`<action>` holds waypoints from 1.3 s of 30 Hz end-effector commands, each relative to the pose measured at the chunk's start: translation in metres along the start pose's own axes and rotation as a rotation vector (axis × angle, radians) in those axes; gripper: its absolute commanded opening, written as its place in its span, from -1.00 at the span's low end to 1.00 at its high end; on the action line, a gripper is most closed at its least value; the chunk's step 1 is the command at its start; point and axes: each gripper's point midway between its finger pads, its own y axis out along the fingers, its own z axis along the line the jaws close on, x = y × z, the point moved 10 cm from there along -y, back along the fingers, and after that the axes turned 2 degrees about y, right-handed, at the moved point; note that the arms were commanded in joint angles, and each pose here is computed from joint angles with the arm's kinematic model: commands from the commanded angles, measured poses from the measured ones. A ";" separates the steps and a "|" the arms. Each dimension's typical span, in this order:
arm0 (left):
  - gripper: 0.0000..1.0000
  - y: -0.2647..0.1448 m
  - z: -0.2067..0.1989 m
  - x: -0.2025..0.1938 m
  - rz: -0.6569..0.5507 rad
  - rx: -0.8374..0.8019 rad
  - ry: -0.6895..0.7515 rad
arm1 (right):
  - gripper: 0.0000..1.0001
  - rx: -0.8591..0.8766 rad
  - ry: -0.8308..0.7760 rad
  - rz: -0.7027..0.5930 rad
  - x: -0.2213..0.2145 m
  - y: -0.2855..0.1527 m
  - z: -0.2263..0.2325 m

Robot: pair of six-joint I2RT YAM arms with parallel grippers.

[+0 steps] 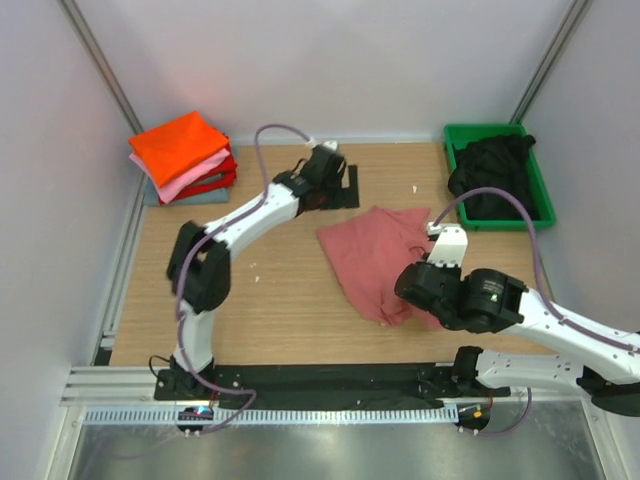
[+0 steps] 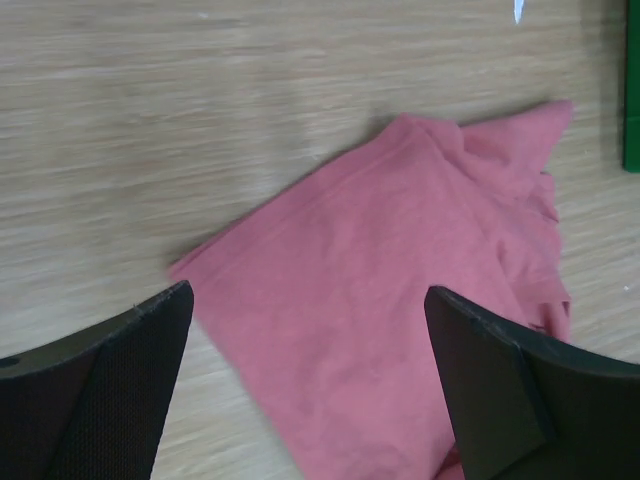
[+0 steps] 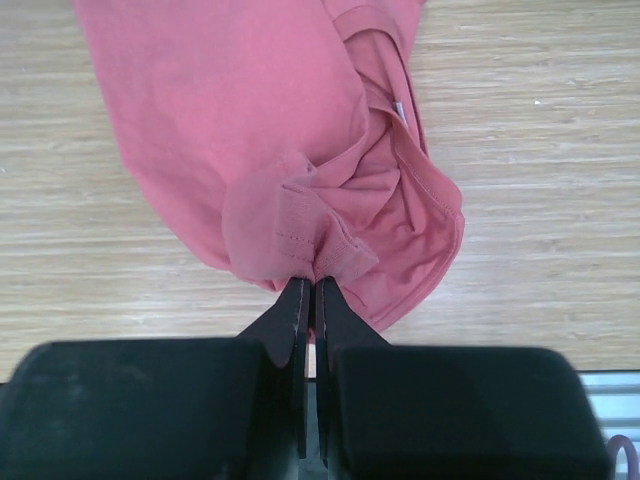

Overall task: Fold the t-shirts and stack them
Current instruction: Flatten the tshirt out

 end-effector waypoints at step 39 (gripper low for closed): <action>-1.00 0.104 -0.063 0.026 -0.003 -0.033 0.093 | -0.97 -0.024 0.070 -0.142 0.008 0.007 -0.001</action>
